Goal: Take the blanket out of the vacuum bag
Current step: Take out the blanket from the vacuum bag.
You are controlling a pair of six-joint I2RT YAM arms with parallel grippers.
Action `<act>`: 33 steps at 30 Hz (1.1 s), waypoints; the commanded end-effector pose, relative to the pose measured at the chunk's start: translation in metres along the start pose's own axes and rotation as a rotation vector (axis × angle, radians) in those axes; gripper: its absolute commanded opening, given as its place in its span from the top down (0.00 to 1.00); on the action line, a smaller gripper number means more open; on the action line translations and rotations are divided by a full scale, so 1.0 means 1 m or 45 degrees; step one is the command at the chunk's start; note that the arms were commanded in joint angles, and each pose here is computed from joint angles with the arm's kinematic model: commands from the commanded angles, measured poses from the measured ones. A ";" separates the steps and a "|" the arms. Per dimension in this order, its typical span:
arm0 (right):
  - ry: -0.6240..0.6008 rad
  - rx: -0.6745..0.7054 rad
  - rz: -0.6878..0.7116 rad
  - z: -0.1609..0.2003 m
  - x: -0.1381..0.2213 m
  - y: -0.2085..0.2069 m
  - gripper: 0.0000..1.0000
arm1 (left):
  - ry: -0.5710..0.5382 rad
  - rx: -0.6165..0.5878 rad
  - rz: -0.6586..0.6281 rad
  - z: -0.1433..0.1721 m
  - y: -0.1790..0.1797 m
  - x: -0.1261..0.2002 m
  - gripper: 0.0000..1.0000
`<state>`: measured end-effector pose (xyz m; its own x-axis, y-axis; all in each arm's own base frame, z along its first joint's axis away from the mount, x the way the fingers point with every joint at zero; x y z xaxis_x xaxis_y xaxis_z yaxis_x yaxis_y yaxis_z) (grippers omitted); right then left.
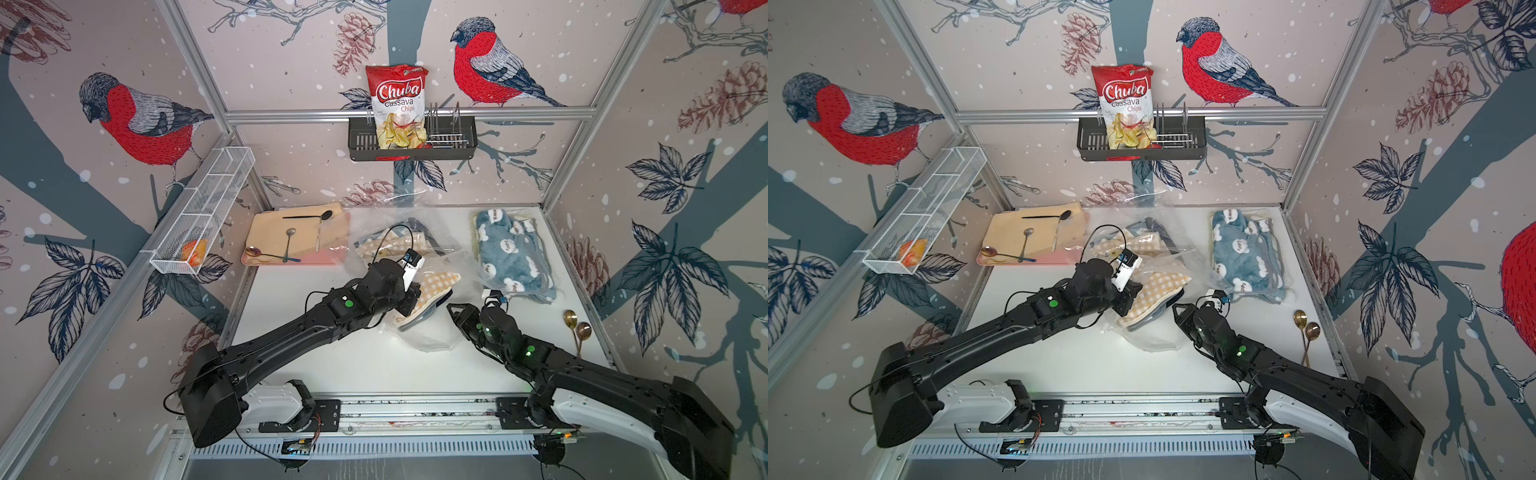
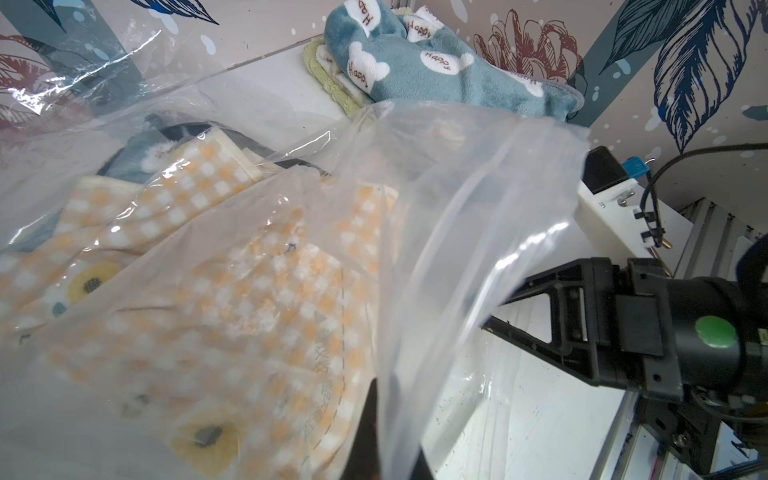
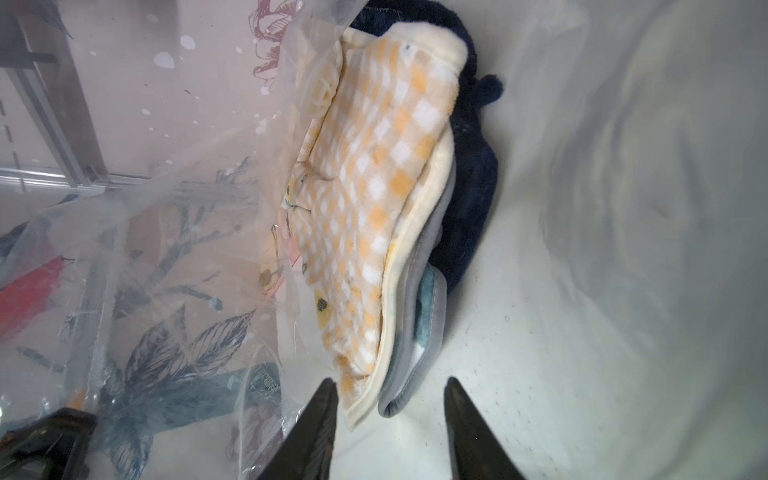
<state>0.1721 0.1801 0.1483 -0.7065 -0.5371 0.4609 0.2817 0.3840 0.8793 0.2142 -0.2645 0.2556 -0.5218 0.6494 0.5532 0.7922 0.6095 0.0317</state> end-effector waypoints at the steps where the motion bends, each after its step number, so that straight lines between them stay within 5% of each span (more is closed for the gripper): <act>1: -0.030 -0.054 -0.059 -0.002 0.000 0.007 0.57 | -0.032 0.005 0.038 -0.006 -0.004 -0.001 1.00; 28: 0.079 -0.101 -0.097 0.007 -0.046 0.021 0.56 | -0.013 0.001 0.020 -0.003 -0.005 -0.005 0.99; 31: 0.094 -0.090 -0.074 0.009 -0.050 0.016 0.56 | 0.004 -0.003 0.018 -0.001 -0.004 -0.008 0.93; 33: 0.098 -0.083 -0.067 0.009 -0.050 0.015 0.56 | 0.016 -0.008 0.023 0.000 -0.005 -0.010 0.79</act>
<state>0.2044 0.2166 0.1339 -0.6740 -0.5945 0.4385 0.3085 0.3128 0.8983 0.2129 -0.2713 0.2461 -0.4913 0.6516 0.5780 0.8050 0.5931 0.0155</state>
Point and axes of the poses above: each gripper's point midway between its finger pads, its own x axis back along the fingers, its own y axis along the line the jaws close on, z = x × y, the point moved 7 cm from there along x, back along the fingers, and after that the axes turned 12 degrees about -x, right-handed, at the moved point
